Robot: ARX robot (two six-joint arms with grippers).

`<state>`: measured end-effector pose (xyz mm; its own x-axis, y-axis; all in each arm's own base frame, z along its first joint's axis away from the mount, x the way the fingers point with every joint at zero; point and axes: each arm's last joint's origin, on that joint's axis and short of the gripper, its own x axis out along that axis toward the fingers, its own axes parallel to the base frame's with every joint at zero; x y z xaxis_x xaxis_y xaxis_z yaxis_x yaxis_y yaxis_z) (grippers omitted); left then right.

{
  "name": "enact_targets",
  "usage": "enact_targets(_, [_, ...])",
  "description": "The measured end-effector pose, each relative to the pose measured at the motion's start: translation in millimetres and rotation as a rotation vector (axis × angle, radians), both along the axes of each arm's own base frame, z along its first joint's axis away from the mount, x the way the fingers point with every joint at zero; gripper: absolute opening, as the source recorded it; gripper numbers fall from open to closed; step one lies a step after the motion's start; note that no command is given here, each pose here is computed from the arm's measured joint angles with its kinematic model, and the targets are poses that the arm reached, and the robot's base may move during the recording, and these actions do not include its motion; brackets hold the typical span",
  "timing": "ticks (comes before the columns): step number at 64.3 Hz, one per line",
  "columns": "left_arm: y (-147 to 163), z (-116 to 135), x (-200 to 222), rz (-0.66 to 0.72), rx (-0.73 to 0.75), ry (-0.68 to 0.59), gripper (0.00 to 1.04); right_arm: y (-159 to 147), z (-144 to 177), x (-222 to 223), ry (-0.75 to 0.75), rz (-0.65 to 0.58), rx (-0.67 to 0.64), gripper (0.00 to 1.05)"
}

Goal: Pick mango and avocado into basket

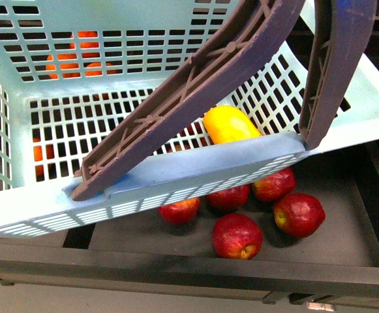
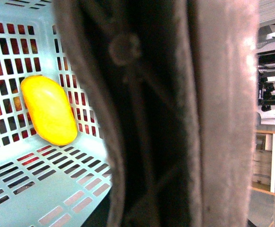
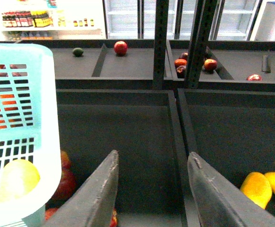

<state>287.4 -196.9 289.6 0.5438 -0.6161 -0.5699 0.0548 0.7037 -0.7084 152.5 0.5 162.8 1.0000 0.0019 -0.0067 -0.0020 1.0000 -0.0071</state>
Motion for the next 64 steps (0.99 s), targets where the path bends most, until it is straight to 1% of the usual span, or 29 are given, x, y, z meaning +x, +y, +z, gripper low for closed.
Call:
enact_targets(4, [0.0,0.0,0.0,0.000,0.000,0.000,0.14,0.0,0.0,0.0,0.000,0.000,0.000,0.59])
enact_targets(7, [0.0,0.0,0.0,0.000,-0.001,0.001,0.14,0.0,0.0,0.0,0.000,0.000,0.000,0.69])
enact_targets(9, [0.0,0.0,0.0,-0.001,-0.002,0.001,0.14,0.0,0.0,0.0,0.000,0.000,0.000,0.74])
enact_targets(11, [0.0,0.0,0.0,-0.001,-0.002,0.001,0.14,0.0,0.0,0.0,0.000,0.000,0.000,0.78])
enact_targets(14, [0.0,0.0,0.0,-0.001,-0.001,0.001,0.14,0.0,0.0,0.0,0.000,0.000,0.000,0.86])
enact_targets(19, [0.0,0.0,0.0,0.000,-0.001,0.001,0.14,0.0,0.0,0.0,0.000,0.000,0.000,0.97])
enact_targets(23, [0.0,0.0,0.0,0.000,-0.001,0.001,0.14,-0.1,0.0,0.0,0.000,-0.002,0.000,0.96])
enact_targets(31, [-2.8,0.1,-2.0,-0.022,-0.011,0.008,0.14,-0.4,0.0,0.0,0.000,-0.003,0.000,0.96])
enact_targets(64, [-0.9,0.2,-0.2,-0.002,0.001,-0.003,0.14,-0.4,-1.0,-0.4,0.002,-0.003,0.000,0.96])
